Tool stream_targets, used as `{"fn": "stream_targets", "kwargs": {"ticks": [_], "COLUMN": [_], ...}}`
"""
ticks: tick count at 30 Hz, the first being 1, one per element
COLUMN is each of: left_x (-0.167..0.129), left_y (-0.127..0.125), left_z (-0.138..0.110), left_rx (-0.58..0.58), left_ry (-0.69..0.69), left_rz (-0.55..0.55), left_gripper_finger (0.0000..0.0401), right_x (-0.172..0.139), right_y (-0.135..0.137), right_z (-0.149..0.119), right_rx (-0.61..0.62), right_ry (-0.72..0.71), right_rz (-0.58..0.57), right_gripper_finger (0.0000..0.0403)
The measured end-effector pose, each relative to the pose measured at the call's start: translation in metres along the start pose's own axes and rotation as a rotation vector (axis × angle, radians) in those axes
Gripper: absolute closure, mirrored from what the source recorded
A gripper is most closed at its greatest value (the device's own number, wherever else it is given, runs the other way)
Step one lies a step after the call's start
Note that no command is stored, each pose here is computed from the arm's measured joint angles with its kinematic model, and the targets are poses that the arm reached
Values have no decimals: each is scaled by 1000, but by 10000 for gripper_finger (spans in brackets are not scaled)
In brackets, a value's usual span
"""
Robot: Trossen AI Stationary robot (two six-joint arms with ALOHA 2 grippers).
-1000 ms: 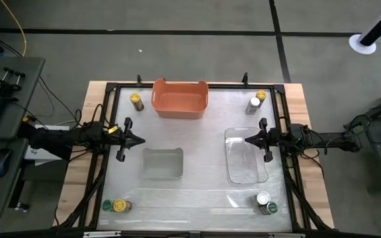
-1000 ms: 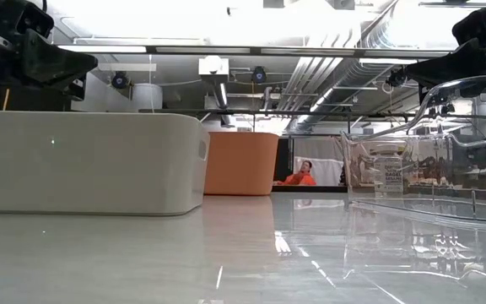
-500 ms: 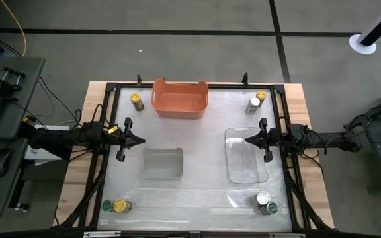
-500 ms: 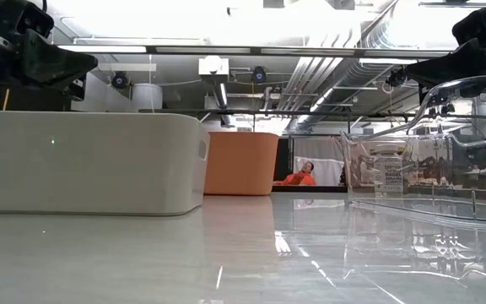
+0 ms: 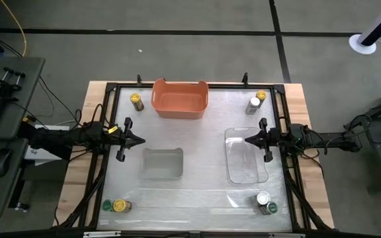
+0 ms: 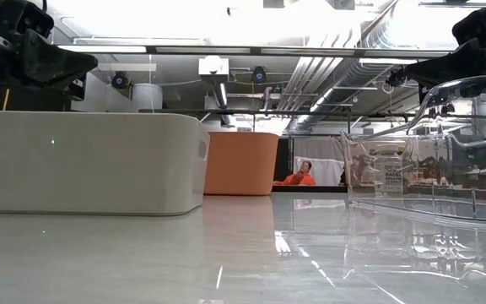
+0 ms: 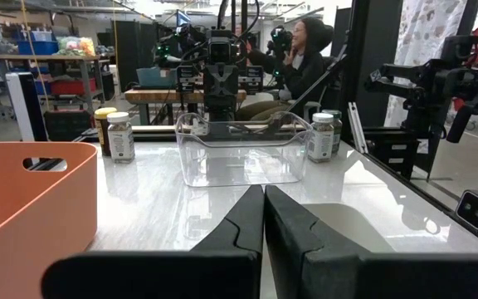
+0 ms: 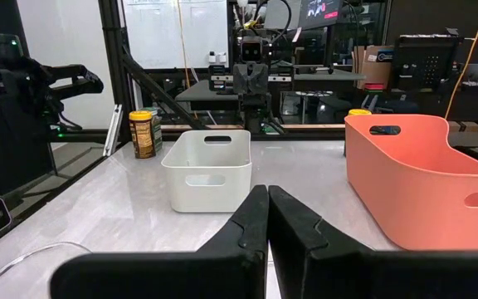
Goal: Sort spices by type
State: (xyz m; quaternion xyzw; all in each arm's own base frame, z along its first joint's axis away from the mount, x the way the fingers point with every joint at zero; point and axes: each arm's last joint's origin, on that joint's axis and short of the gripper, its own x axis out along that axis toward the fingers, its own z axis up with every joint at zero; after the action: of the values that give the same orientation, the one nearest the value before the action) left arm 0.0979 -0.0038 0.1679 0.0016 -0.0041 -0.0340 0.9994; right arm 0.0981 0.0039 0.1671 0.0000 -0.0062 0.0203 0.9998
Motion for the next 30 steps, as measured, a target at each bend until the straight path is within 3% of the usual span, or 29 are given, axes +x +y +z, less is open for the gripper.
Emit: {"fn": "stream_targets", "kwargs": {"ticks": [25,27,30], "left_x": [0,0,-2], "left_y": [0,0,0], "left_z": [0,4,19], "left_rx": [-4,-55,-343], "left_ry": [-2,-38,-194], "left_rz": [0,-1,-38], "left_gripper_finger": [401,401,401], "right_x": [0,0,0], "right_y": [0,0,0], "right_z": [0,0,0], "right_rx": [0,0,0], "right_ry": [0,0,0], "right_rz": [0,0,0], "right_gripper_finger": [402,402,402]}}
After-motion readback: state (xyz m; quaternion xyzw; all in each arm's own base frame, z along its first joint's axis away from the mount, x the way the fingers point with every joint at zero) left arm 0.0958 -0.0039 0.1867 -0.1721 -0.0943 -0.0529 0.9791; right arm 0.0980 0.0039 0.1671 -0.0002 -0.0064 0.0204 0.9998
